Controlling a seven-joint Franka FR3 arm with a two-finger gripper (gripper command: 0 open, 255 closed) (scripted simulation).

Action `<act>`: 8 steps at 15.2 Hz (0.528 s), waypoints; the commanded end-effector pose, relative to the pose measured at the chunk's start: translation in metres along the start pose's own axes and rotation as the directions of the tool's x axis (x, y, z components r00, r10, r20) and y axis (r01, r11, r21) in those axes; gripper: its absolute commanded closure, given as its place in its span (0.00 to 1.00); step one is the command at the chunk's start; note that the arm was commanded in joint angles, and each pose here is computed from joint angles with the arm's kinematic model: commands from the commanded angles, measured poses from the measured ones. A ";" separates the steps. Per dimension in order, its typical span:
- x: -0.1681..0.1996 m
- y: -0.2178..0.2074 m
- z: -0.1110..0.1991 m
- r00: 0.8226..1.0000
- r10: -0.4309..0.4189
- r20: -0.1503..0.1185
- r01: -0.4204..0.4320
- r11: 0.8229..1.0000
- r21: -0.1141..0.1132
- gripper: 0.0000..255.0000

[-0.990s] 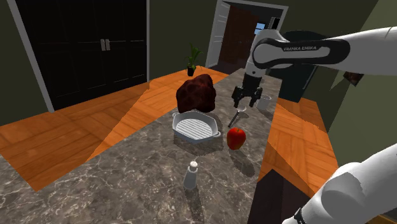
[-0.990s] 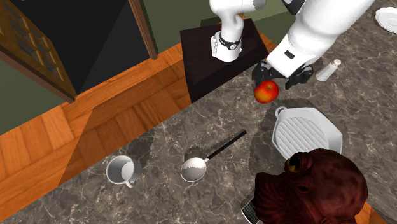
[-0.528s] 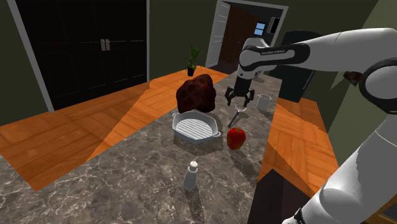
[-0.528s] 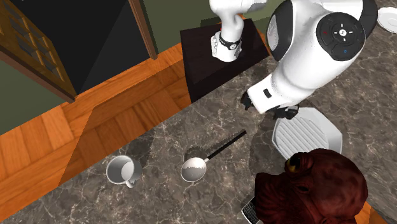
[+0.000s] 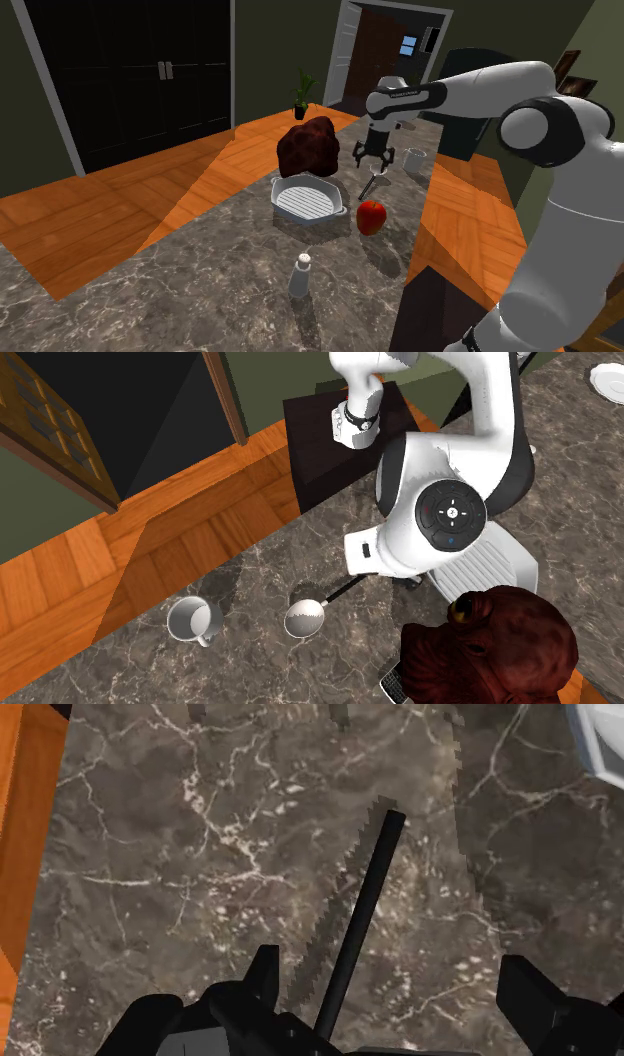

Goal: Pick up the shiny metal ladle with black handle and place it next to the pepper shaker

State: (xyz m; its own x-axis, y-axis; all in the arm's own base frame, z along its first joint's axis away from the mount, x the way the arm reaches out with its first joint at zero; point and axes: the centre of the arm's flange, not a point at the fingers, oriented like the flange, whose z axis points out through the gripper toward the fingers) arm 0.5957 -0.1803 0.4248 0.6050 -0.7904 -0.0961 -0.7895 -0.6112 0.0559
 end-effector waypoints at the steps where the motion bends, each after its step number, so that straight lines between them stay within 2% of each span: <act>1: 0.024 0.003 0.012 0.997 0.081 0.010 -0.081 0.997 -0.003 0.00; 3: 0.048 0.009 0.024 0.987 0.159 0.019 -0.159 0.987 -0.006 0.00; 6: 0.082 0.023 0.043 0.961 0.274 0.033 -0.274 0.962 -0.013 0.00; 8: 0.087 0.025 0.051 0.956 0.290 0.035 -0.289 0.957 -0.014 0.00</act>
State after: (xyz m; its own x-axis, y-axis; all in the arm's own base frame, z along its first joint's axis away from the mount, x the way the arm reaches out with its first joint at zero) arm 0.6213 -0.2582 0.3735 0.3603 -0.9263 -0.1104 -0.9241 -0.3706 0.0935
